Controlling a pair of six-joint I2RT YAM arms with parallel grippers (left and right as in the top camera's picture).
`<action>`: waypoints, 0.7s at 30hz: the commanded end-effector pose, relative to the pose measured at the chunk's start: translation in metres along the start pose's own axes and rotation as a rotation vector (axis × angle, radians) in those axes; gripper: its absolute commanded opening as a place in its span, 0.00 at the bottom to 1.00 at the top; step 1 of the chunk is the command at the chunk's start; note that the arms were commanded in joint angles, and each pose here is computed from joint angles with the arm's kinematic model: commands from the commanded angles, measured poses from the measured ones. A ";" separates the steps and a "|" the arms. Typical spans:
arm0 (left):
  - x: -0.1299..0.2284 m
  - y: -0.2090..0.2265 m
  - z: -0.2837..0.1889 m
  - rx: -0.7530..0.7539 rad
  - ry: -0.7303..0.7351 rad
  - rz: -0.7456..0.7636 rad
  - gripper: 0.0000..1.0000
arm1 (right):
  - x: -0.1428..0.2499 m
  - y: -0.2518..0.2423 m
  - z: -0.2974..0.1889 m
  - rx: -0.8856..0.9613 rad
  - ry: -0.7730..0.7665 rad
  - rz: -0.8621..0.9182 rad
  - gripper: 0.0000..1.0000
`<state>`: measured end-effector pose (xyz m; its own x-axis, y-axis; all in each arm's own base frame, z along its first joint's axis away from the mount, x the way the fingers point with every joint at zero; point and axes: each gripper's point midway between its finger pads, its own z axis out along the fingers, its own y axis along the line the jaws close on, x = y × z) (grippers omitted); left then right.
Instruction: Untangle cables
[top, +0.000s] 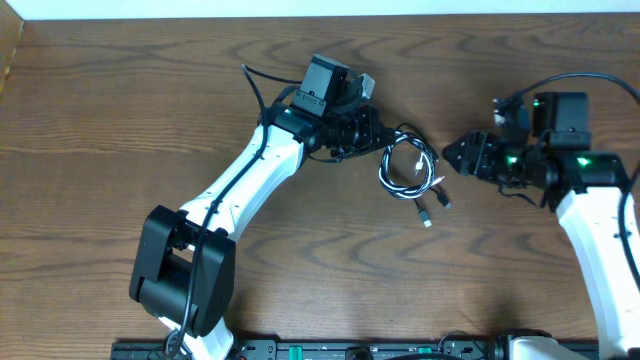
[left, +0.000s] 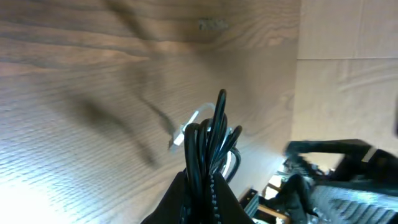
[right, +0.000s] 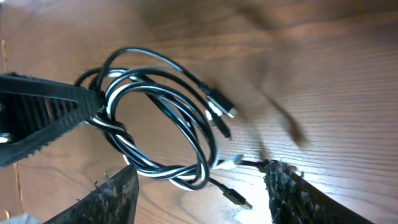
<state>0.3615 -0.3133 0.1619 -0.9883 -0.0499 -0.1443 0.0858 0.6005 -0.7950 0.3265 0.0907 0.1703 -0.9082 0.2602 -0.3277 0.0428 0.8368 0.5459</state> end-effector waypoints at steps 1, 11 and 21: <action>0.001 -0.013 -0.004 0.053 0.020 -0.019 0.07 | 0.001 0.012 0.012 -0.030 0.035 -0.011 0.60; -0.003 -0.033 -0.013 0.180 0.048 -0.007 0.07 | 0.007 -0.034 0.063 0.219 0.082 0.199 0.47; -0.010 -0.045 -0.033 0.303 0.071 0.041 0.07 | 0.030 -0.070 0.102 0.319 0.209 0.290 0.36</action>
<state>0.3620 -0.3215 0.1982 -0.9927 0.0049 -0.1209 0.1124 0.4075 -0.9063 0.3426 0.1052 0.0664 -0.9220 0.3847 -0.0442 0.3336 0.8471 0.4138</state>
